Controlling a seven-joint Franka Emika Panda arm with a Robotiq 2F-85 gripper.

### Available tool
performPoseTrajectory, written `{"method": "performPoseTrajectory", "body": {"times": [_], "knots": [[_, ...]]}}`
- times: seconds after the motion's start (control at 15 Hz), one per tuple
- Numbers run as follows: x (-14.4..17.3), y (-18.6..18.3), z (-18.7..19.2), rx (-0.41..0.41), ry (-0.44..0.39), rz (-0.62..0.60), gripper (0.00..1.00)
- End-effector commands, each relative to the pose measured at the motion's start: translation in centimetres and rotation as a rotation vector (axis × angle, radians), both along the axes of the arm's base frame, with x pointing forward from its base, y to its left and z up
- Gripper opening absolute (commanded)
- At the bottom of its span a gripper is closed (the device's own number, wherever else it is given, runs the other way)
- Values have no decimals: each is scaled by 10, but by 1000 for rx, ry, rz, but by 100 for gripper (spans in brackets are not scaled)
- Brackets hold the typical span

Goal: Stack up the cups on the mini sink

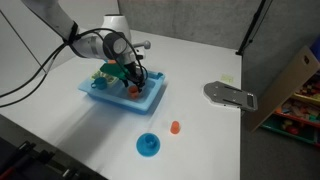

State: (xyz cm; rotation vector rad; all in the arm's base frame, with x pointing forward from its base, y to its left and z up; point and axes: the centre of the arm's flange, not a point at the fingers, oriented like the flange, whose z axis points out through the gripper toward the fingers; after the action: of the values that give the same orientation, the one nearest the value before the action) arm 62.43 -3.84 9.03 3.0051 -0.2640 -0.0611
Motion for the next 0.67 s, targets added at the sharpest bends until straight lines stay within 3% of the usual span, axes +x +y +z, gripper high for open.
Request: {"method": "performPoseTrajectory", "body": {"times": [0.0,0.33,0.6], "knots": [[9,-3,-4,-4,-12,1,79],[9,-6,-7,-9,-6,-4,40],[3,-5,17,-4,-19,-8,37]]}}
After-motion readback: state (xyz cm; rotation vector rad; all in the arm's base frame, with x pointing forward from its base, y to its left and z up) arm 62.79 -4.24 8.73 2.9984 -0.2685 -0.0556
